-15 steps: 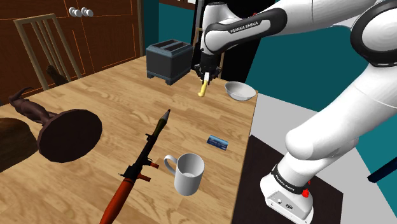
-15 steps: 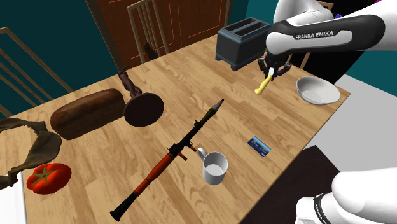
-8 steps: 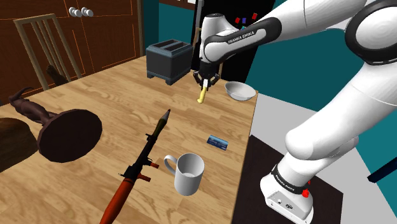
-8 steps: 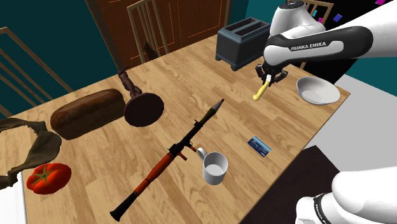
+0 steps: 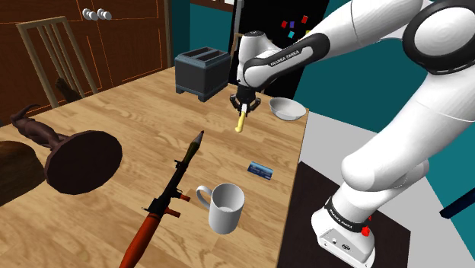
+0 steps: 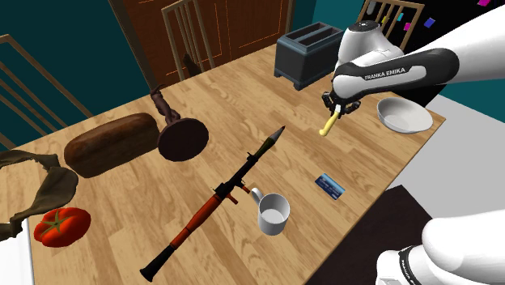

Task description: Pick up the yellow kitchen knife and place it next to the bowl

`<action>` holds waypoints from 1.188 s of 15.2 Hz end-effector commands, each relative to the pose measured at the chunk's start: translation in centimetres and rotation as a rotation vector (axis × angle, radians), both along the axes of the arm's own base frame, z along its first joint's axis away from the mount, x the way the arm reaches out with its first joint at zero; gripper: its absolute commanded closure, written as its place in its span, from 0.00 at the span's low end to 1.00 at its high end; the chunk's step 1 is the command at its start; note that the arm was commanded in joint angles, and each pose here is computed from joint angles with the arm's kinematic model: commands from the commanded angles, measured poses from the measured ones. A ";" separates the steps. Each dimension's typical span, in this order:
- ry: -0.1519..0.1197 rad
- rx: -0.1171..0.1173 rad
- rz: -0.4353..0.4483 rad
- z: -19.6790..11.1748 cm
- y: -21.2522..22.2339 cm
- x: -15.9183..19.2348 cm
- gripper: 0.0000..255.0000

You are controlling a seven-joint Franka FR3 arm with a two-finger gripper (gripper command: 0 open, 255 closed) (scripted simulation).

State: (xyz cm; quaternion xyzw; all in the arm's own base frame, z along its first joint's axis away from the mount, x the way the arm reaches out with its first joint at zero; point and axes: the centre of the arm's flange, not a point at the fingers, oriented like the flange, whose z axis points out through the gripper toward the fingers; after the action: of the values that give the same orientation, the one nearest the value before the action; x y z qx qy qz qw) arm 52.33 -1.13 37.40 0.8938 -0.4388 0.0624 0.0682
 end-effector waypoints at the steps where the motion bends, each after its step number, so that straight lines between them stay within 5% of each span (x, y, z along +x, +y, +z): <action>1: 0.000 0.000 0.000 -1.0 0.1 0.0 1.00; 11: 0.000 0.000 0.000 -2.2 0.1 0.0 1.00; 12: 0.000 0.000 0.000 -2.2 0.1 0.0 0.00; 18: 0.000 0.000 0.000 -0.9 0.3 0.0 0.00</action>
State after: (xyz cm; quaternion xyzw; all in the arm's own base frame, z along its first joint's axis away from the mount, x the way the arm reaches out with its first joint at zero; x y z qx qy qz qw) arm 52.39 -1.01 35.84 0.8938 -0.4387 0.0627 0.0681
